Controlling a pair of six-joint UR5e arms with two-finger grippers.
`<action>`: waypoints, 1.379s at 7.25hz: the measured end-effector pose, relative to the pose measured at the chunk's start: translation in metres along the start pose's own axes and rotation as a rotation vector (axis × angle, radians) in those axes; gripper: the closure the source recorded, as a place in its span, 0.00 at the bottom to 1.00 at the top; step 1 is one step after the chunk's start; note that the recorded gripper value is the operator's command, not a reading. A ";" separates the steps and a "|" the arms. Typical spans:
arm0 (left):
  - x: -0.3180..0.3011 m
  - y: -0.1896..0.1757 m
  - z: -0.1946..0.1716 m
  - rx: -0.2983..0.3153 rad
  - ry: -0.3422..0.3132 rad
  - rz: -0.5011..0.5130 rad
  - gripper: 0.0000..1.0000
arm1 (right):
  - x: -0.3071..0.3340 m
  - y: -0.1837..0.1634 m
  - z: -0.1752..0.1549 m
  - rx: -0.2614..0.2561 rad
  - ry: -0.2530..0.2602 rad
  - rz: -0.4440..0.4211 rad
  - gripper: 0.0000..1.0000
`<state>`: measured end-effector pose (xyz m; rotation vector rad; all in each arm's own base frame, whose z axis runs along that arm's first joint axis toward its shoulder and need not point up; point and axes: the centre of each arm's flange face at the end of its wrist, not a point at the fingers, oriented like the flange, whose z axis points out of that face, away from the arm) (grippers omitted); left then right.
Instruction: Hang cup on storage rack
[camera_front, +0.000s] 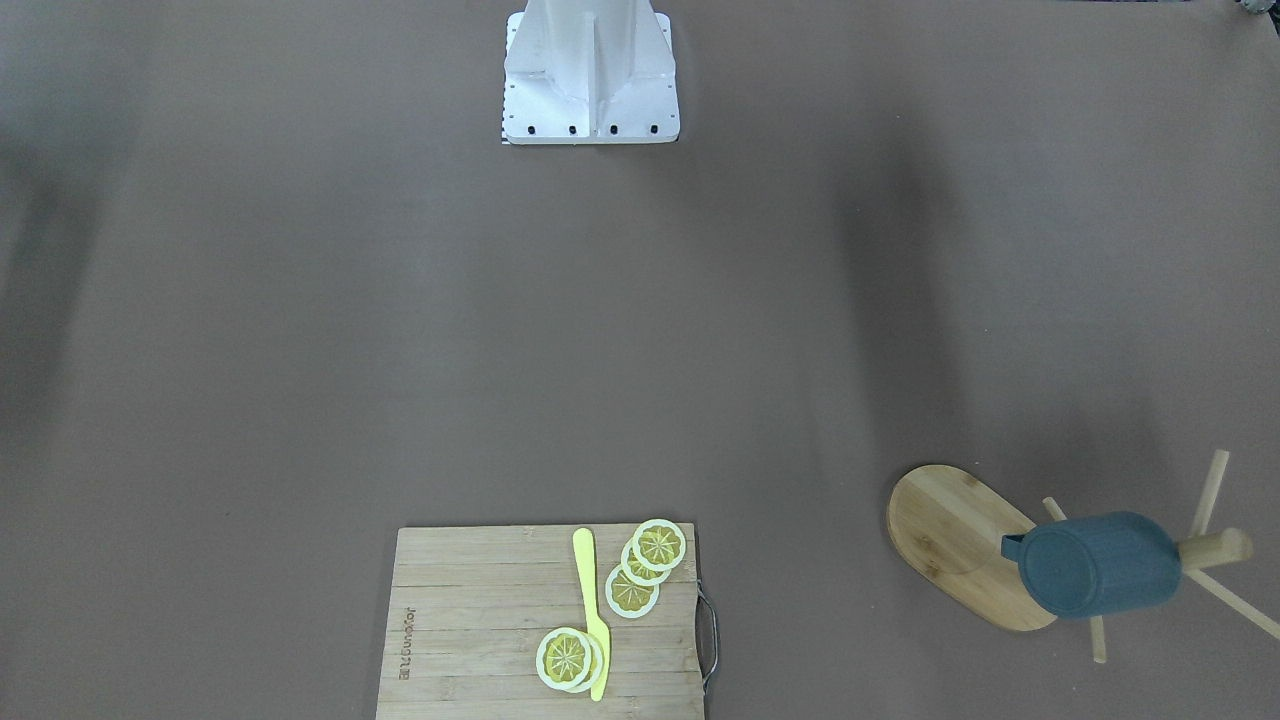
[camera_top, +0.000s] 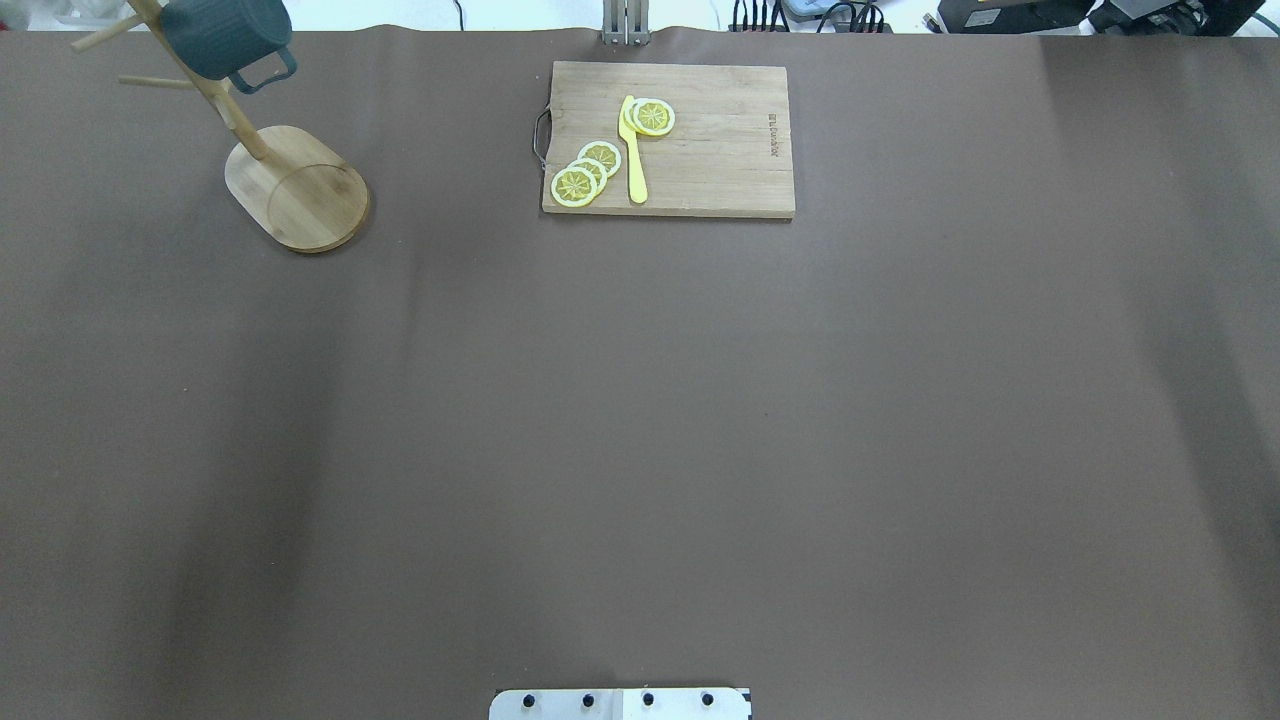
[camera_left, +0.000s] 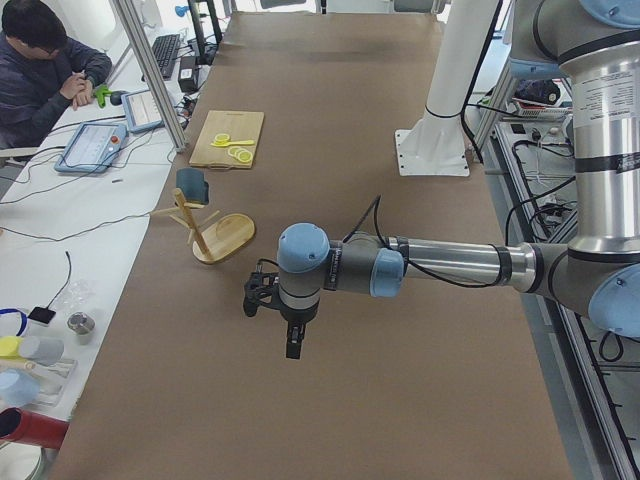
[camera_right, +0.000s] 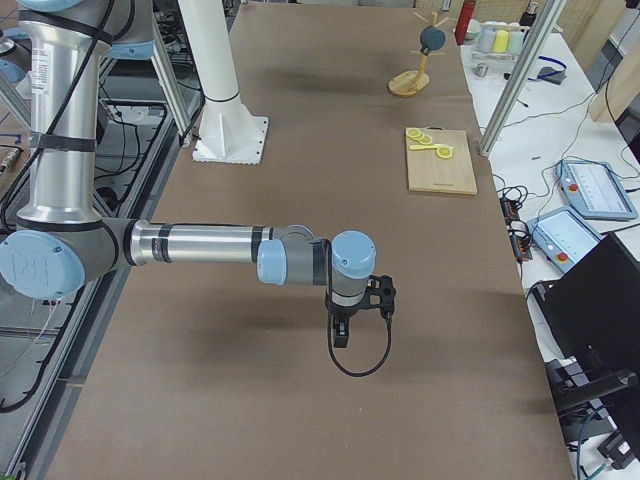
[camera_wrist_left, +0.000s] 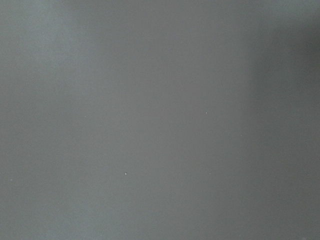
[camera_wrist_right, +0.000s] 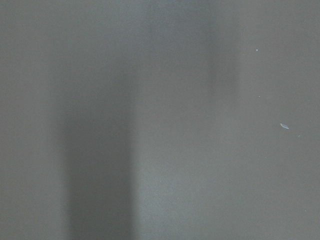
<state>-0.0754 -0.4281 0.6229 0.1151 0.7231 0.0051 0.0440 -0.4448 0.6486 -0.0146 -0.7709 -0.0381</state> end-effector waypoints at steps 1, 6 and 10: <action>0.000 0.000 0.000 -0.001 0.000 -0.001 0.01 | 0.000 0.000 0.000 0.000 -0.004 0.000 0.00; -0.001 0.001 0.001 -0.003 0.000 -0.002 0.01 | -0.002 0.002 0.001 -0.002 -0.023 -0.001 0.00; -0.001 0.001 0.001 -0.003 0.002 -0.003 0.01 | -0.002 0.003 0.002 -0.003 -0.025 0.000 0.00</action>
